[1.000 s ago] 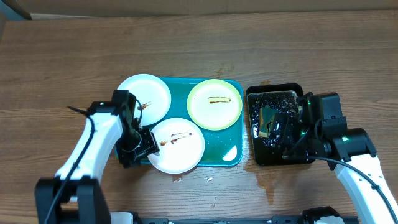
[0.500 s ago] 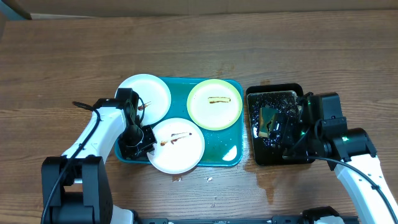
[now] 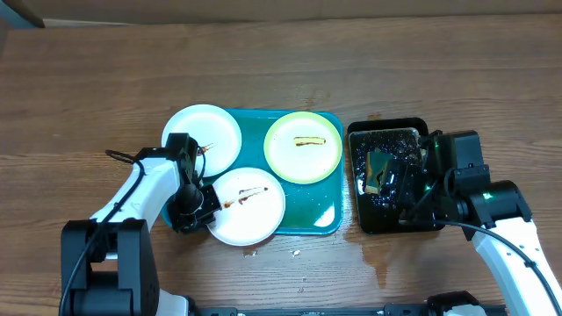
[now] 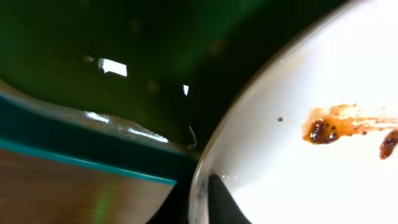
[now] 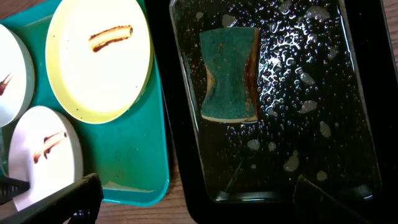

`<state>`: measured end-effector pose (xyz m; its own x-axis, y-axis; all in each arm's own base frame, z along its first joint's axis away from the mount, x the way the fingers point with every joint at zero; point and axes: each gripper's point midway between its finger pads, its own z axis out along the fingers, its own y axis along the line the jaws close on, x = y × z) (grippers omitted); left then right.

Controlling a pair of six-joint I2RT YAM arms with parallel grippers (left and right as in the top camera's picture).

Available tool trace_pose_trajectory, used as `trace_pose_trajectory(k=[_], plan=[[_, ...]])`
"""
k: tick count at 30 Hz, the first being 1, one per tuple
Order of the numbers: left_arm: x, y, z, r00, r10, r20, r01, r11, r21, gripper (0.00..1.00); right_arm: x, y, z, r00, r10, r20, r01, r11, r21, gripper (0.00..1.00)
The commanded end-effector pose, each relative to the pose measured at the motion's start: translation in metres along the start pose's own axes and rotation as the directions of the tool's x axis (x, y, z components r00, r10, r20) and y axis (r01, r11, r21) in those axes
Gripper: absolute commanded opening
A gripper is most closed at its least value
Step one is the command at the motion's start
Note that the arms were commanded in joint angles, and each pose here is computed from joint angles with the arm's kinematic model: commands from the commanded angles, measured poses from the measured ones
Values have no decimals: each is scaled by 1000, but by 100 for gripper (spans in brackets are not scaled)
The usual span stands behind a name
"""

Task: Clean dirty plates on tray and stack at the side
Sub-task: 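Move left gripper to grasp rim of front white plate, then reach right gripper into black tray and grasp the green sponge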

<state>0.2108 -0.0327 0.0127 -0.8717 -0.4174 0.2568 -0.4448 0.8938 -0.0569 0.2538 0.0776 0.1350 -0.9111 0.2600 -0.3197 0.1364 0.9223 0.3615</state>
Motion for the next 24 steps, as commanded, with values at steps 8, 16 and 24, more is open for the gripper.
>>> trace_pose_trajectory(k=[8,16,24], plan=[[-7,0,0,1000,12,28,-12,1000,-8,4,-8,6,-7,1000,-11,28,12,1000,-17,100],[-14,-4,0,998,24,55,-25,1000,5,4,-11,9,-8,997,-62,37,63,998,-27,91],[-20,-7,-1,991,108,84,-109,994,10,4,-43,21,-19,985,-171,30,170,985,6,88]])
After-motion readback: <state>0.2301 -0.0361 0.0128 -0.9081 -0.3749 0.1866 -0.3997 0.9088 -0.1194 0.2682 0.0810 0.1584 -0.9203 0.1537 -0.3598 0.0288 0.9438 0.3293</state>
